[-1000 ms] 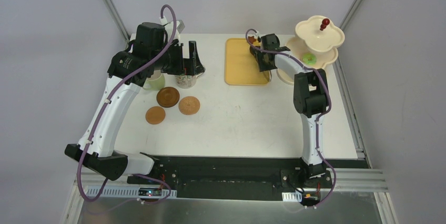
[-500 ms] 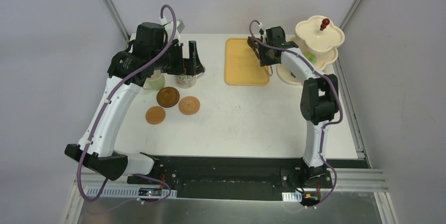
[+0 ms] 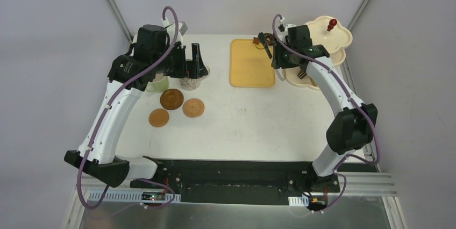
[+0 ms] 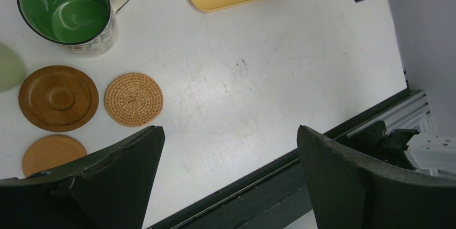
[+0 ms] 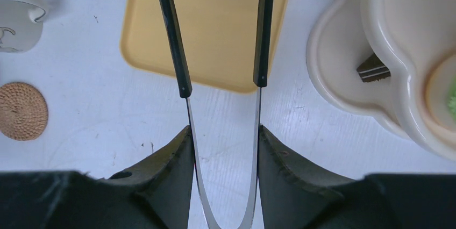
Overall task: Serve the afternoon tea
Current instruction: Pick up the desert from the tray, then place the desert on the desert table.
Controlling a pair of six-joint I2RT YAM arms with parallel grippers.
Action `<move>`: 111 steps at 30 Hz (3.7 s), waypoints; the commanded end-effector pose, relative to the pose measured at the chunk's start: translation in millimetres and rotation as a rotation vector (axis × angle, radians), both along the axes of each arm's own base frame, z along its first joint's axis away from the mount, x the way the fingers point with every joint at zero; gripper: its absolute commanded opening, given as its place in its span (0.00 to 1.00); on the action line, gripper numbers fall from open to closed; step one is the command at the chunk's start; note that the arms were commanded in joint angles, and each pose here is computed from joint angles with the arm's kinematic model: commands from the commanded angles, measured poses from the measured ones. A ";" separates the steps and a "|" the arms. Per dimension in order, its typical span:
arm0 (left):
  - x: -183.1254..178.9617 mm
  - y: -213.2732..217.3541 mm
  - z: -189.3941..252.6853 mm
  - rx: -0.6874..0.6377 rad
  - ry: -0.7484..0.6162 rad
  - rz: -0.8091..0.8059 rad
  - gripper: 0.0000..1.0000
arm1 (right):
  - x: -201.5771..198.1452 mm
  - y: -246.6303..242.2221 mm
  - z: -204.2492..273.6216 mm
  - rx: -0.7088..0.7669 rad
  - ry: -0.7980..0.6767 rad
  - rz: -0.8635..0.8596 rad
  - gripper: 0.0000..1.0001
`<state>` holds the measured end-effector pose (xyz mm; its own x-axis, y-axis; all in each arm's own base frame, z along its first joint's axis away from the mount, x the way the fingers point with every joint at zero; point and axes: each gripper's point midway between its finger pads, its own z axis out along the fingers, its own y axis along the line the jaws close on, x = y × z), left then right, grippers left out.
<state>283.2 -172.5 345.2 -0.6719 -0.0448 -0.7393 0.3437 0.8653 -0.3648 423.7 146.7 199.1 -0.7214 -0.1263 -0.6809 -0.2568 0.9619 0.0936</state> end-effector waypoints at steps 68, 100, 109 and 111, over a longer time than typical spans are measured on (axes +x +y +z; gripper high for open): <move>-7.3 -4.8 11.0 -0.037 -0.028 -0.019 1.00 | 7.2 -108.9 -3.7 -0.074 0.020 -0.430 0.40; -6.3 -4.6 14.7 -0.032 -0.040 -0.024 1.00 | 4.5 -113.8 -15.9 -0.105 0.035 -0.436 0.47; -6.2 -5.0 13.5 -0.032 -0.037 -0.025 1.00 | 3.2 -113.8 -17.0 -0.106 0.034 -0.431 0.51; -6.6 -4.9 13.2 -0.032 -0.036 -0.026 1.00 | 3.2 -114.7 -16.7 -0.108 0.030 -0.437 0.51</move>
